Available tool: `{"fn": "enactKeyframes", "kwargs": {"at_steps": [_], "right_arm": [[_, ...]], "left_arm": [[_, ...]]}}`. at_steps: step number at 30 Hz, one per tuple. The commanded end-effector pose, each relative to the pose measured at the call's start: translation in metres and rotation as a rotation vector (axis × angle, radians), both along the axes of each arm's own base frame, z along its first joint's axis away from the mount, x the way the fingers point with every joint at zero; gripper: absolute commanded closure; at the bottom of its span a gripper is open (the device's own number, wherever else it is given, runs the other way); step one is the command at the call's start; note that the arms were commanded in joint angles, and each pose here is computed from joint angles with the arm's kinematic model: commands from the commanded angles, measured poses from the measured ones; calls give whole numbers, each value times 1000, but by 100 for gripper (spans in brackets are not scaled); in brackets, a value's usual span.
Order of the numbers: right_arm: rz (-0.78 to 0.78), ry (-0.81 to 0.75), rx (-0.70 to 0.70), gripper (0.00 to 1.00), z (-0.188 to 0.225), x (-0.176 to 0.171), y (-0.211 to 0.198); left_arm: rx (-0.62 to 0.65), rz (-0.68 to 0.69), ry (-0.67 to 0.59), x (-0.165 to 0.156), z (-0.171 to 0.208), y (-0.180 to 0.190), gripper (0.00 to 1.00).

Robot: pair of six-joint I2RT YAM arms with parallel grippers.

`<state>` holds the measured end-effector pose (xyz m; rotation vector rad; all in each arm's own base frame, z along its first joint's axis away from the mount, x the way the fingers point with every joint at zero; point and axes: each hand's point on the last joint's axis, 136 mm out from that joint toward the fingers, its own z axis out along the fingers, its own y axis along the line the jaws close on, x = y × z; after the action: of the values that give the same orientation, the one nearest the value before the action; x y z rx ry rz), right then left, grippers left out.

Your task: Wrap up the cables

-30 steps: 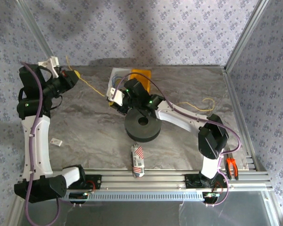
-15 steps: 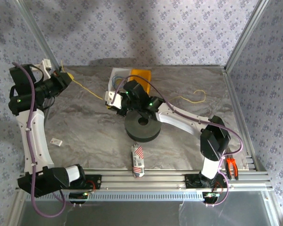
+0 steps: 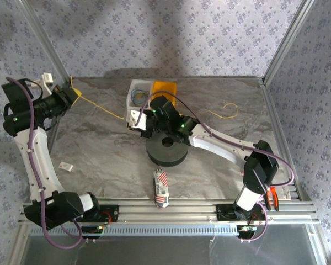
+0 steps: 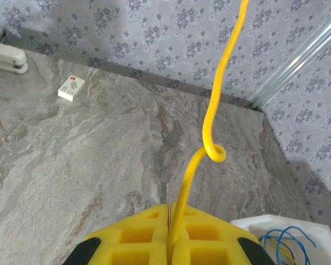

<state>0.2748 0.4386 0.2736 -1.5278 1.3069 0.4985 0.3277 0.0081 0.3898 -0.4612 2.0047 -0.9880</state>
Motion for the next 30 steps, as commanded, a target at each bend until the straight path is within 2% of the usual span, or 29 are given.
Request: {"fn": "enactKeyframes", "kwargs": {"at_steps": [1,9,14,16,19,21,23,30], "right_arm": [[-38,285,-394,100,-112,-31,-77],[-89,293,-346,100,-100,-20,-91],[-96,326,-323,100,-96,-8,-87],[-81,342,-316,100,-94,-6,-83],[-60,342,-293,100,-87,-5,-79],[-52,327,-284,100,-82,-5,-76],[-45,301,-271,100,-77,-5,-74],[-46,174,-252,100,-60,-5,-67]], "left_arm": [[294,349,-331,19,80,95,100],[293,343,-323,14,76,99,100],[332,192,-325,6,70,60,100],[371,93,-312,1,60,30,84],[394,-9,-276,-5,37,-2,53],[380,-46,-241,-8,16,-15,40],[365,-71,-209,-10,-4,-24,34],[319,-167,-94,-8,-66,-57,29]]}}
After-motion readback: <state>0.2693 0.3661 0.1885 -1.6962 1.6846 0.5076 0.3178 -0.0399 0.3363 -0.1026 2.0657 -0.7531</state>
